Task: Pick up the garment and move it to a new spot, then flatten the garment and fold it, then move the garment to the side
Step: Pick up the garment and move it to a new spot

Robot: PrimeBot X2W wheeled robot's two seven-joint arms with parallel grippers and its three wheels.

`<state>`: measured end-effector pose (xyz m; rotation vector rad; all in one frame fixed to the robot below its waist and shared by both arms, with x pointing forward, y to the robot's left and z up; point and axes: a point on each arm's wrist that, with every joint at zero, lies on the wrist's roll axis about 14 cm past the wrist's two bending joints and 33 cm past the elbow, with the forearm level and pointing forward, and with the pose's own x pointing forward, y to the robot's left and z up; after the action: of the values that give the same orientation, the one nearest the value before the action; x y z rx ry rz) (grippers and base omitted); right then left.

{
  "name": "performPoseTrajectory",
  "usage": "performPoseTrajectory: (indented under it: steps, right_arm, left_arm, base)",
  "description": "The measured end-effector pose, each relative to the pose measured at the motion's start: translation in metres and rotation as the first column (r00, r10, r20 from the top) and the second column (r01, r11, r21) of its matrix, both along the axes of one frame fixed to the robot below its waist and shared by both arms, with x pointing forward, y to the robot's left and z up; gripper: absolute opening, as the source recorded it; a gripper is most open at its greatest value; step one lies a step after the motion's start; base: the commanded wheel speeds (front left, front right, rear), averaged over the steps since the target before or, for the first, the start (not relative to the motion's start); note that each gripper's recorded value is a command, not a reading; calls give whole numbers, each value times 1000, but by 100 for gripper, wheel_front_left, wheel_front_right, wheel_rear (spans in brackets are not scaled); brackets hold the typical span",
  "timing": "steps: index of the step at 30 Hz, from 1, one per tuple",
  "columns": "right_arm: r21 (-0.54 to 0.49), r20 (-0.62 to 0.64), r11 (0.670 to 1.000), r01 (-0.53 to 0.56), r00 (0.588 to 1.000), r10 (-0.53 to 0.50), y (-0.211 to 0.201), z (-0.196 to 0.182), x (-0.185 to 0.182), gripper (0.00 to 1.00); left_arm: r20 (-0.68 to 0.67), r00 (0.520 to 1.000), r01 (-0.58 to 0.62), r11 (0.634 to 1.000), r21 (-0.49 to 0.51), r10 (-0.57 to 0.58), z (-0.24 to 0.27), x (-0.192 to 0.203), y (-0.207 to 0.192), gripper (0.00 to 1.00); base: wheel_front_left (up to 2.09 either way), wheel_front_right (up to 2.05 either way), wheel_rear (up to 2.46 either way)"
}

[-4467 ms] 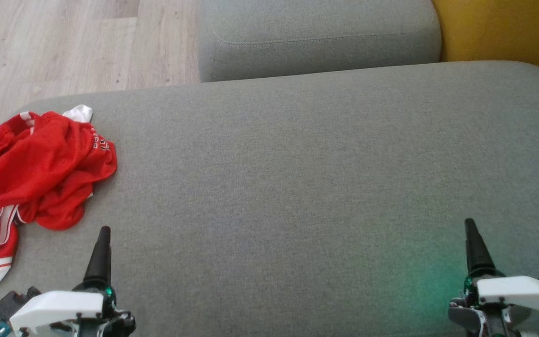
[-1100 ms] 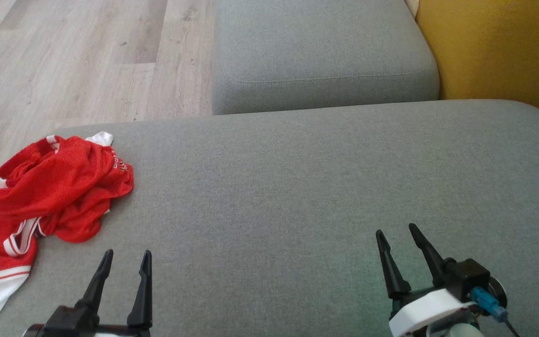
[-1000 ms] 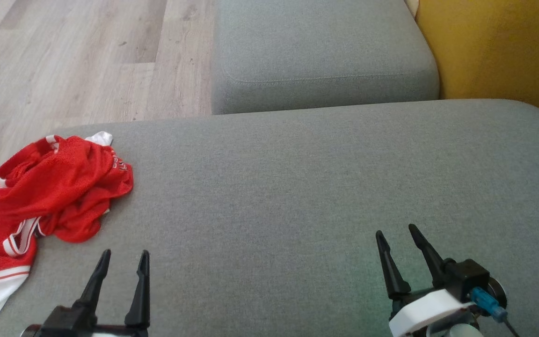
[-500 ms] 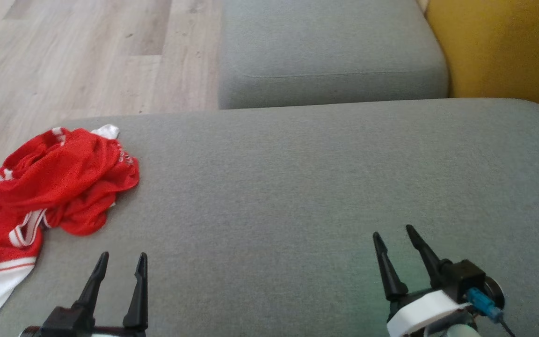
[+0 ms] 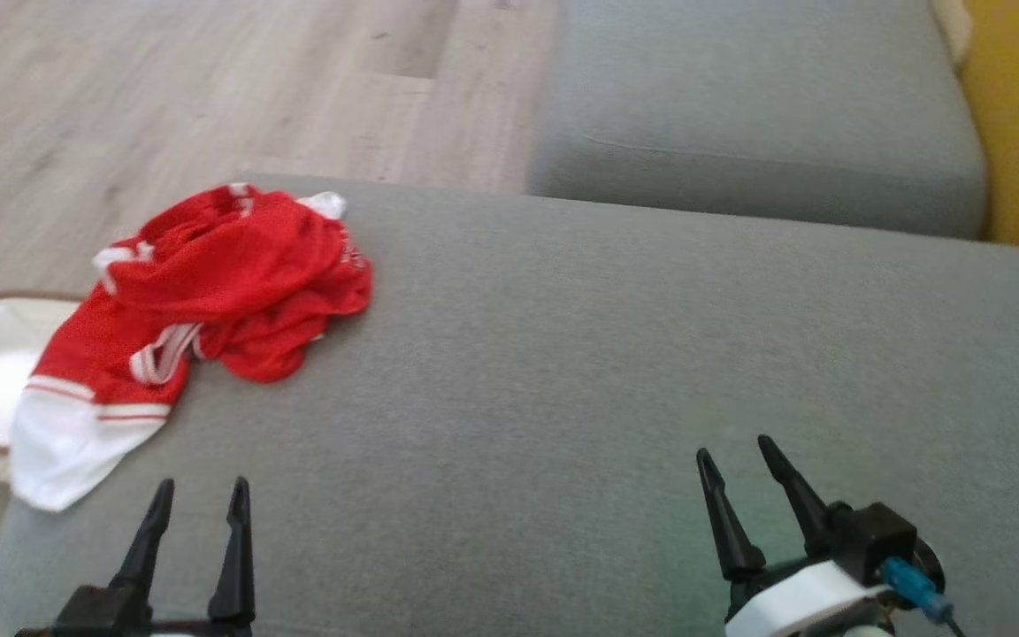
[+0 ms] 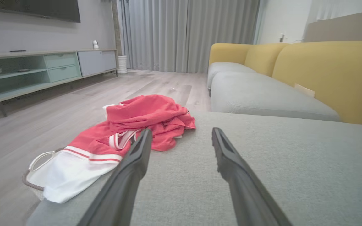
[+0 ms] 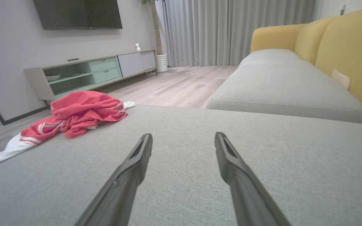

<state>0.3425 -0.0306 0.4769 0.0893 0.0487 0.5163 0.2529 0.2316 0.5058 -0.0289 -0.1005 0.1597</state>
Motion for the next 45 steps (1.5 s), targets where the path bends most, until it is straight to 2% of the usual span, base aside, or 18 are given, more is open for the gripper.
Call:
performPoseTrajectory:
  steps: [7, 14, 26, 29, 32, 35, 38, 42, 43, 45]
  right_arm:
    - [12, 3, 995, -104, 995, 104, 33, 5, -5, 100]
    - [7, 5, 983, -186, 983, 186, 59, 6, -7, 100]
    - [6, -28, 977, -213, 977, 213, 67, -5, -5, 100]
    - [-4, -30, 982, -190, 981, 190, 60, -8, 1, 100]
    - [-32, -34, 984, -177, 984, 176, 55, -15, 9, 100]
    - [-57, -39, 985, -161, 987, 159, 50, -24, 25, 100]
    - [-68, -36, 986, -152, 988, 150, 45, -29, 40, 100]
    - [-96, -31, 987, -131, 991, 129, 29, -38, 62, 100]
    - [-96, -31, 987, -131, 991, 129, 29, -38, 62, 100]
    - [-109, -23, 987, -118, 993, 116, 21, -41, 74, 100]
  left_arm:
    - [-7, 990, -142, 990, -2, 142, -6, -39, 33, 100]
    - [9, 969, -246, 969, 3, 246, -1, -62, 55, 100]
    - [35, 965, -261, 964, 39, 260, 13, -61, 61, 100]
    - [118, 967, -232, 972, 48, 225, 40, -42, 63, 100]
    - [214, 964, -188, 975, 117, 160, 80, -11, 67, 100]
    - [291, 953, -138, 977, 165, 85, 120, 45, 73, 100]
    - [248, 968, -93, 973, 209, 40, 124, 91, 79, 100]
    - [106, 994, -36, 973, 228, 12, 107, 149, 86, 100]
    - [106, 994, -36, 973, 228, 12, 107, 149, 86, 100]
    - [21, 1000, -1, 974, 225, -4, 93, 177, 87, 100]
  base:
    - [0, 0, 0]
    - [0, 0, 0]
    - [0, 0, 0]
    - [0, 0, 0]
    - [0, 0, 0]
    - [0, 0, 0]
    - [0, 0, 0]
    - [0, 0, 0]
    - [0, 0, 0]
    - [0, 0, 0]
